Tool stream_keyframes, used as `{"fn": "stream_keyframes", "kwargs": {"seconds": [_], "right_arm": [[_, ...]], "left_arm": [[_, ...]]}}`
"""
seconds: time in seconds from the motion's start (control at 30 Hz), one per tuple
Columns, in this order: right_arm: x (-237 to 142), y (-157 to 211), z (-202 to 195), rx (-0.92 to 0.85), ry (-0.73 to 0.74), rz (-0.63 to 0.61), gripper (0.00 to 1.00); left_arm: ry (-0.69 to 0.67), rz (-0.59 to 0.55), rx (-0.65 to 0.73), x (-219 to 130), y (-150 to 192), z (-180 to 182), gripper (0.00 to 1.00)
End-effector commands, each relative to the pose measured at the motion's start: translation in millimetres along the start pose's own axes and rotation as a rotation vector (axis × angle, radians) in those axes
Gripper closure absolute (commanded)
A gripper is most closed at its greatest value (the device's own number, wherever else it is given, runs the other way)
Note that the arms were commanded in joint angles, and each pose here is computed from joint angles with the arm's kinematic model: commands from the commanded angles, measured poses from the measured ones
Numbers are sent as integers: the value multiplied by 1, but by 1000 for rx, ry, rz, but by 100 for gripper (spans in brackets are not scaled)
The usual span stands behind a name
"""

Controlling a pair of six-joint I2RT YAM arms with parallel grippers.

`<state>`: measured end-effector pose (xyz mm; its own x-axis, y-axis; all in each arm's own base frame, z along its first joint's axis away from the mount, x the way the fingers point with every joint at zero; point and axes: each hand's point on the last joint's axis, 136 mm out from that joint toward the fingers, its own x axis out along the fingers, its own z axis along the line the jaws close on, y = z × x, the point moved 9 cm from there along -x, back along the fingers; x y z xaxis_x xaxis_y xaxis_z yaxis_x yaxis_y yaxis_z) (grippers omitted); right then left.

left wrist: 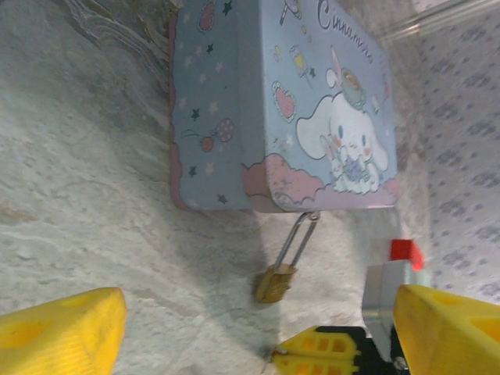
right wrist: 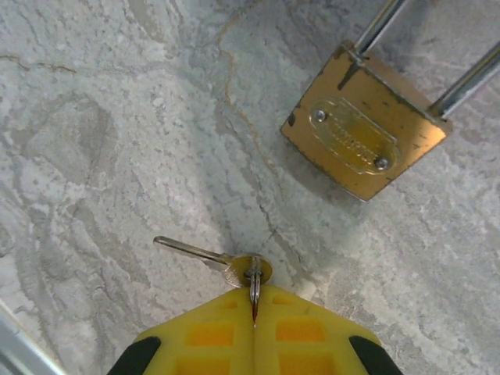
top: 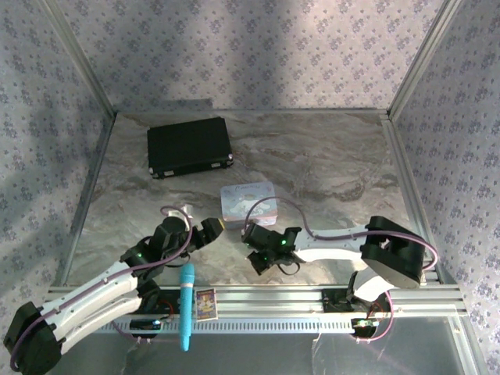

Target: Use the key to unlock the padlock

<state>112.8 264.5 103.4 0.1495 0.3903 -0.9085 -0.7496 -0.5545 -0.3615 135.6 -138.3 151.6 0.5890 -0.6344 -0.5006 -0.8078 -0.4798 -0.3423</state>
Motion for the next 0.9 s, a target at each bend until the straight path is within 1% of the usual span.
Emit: {"fn": "stream_keyframes", "kwargs": {"seconds": [0.0, 0.07, 0.13, 0.23, 0.33, 0.37, 0.4, 0.5, 0.6, 0.83, 0.87], "right_arm": [[-10, -11, 3, 38, -115, -63, 100], [-18, -17, 1, 50, -134, -89, 100], [-26, -24, 1, 78, -164, -122, 100], [-37, -35, -1, 127, -213, -175, 100], [-45, -43, -3, 163, -243, -215, 100], [-46, -44, -4, 173, -253, -222, 100], [-48, -46, -4, 185, -271, -236, 100], [-51, -49, -7, 213, -282, -256, 100], [-55, -49, -8, 213, -299, -273, 100], [-60, -48, -8, 246, -364, -329, 100], [-60, -48, -7, 247, -368, -332, 100]], "left_arm": [[131, -14, -62, 5, 1, -10, 18], [159, -19, -59, 7, 4, -13, 21], [162, -14, -10, 9, 8, -21, 25], [193, 11, 57, 14, 14, -35, 27], [206, 24, 93, 19, 19, -45, 30], [203, 17, 95, 20, 20, -47, 41], [211, 5, 102, 20, 21, -51, 47], [215, -30, 123, 19, 22, -59, 45], [190, -32, 156, 20, 23, -65, 45], [154, 14, 136, 37, 30, -60, 58], [150, 14, 137, 39, 30, -60, 62]]}}
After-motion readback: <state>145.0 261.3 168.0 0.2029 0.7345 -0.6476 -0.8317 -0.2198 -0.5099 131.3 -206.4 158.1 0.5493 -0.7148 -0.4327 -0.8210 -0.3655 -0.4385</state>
